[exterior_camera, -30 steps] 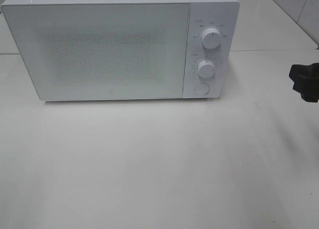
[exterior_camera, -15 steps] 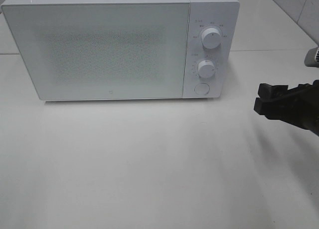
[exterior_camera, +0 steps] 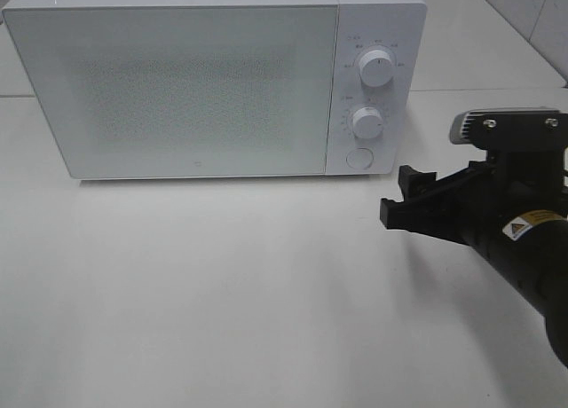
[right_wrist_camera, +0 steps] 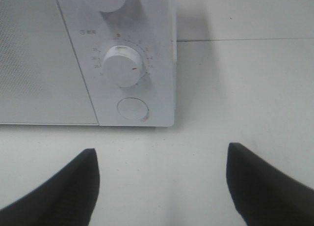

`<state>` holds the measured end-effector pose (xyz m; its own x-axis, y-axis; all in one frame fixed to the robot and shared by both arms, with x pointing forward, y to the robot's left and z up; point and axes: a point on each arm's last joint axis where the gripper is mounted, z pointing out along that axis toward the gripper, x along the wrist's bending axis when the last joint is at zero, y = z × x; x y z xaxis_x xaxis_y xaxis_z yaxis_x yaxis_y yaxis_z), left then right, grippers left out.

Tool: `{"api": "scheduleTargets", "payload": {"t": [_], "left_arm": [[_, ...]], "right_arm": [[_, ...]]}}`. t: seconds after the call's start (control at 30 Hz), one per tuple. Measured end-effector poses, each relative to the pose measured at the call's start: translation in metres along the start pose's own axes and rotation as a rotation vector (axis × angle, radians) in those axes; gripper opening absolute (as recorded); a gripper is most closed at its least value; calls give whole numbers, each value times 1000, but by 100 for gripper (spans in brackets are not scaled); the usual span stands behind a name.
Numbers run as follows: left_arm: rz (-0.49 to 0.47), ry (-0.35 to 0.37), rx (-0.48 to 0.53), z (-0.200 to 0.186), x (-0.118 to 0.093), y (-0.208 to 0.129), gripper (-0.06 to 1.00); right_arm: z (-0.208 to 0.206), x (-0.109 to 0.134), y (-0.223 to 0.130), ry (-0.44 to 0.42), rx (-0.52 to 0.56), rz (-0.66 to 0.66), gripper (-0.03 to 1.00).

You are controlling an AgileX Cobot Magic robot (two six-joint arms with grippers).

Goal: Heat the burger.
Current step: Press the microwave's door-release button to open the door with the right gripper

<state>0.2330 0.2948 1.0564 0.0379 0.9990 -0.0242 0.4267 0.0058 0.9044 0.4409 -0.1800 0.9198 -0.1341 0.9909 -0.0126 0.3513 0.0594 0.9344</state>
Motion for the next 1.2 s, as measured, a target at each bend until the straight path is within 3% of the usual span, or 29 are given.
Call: {"api": "scheduleTargets", "payload": {"t": [0.3, 0.6, 0.73, 0.77, 0.8, 0.87, 0.9, 0.93, 1.0, 1.07, 1.1, 1.13, 1.2], "left_arm": [[0, 0, 0, 0, 0, 0, 99], [0, 0, 0, 0, 0, 0, 99], [0, 0, 0, 0, 0, 0, 99], [0, 0, 0, 0, 0, 0, 99], [0, 0, 0, 0, 0, 0, 99], [0, 0, 0, 0, 0, 0, 99], [0, 0, 0, 0, 0, 0, 99], [0, 0, 0, 0, 0, 0, 99], [0, 0, 0, 0, 0, 0, 99], [0, 0, 0, 0, 0, 0, 99], [0, 0, 0, 0, 0, 0, 99], [0, 0, 0, 0, 0, 0, 99], [0, 0, 0, 0, 0, 0, 99]], "right_arm": [[12, 26, 6, 31, 1, 11, 76], [16, 31, 11, 42, 15, 89, 76], [16, 32, 10, 40, 32, 275, 76], [16, 32, 9, 39, 45, 392, 75], [16, 32, 9, 39, 45, 392, 75], [16, 32, 8, 33, 54, 591, 72], [16, 32, 8, 33, 54, 591, 72], [16, 32, 8, 30, 56, 708, 70], [16, 32, 8, 29, 57, 760, 67], [16, 32, 8, 24, 61, 951, 59], [16, 32, 8, 24, 61, 951, 59], [16, 32, 8, 20, 62, 1062, 51], [16, 32, 8, 19, 63, 1123, 47]]}}
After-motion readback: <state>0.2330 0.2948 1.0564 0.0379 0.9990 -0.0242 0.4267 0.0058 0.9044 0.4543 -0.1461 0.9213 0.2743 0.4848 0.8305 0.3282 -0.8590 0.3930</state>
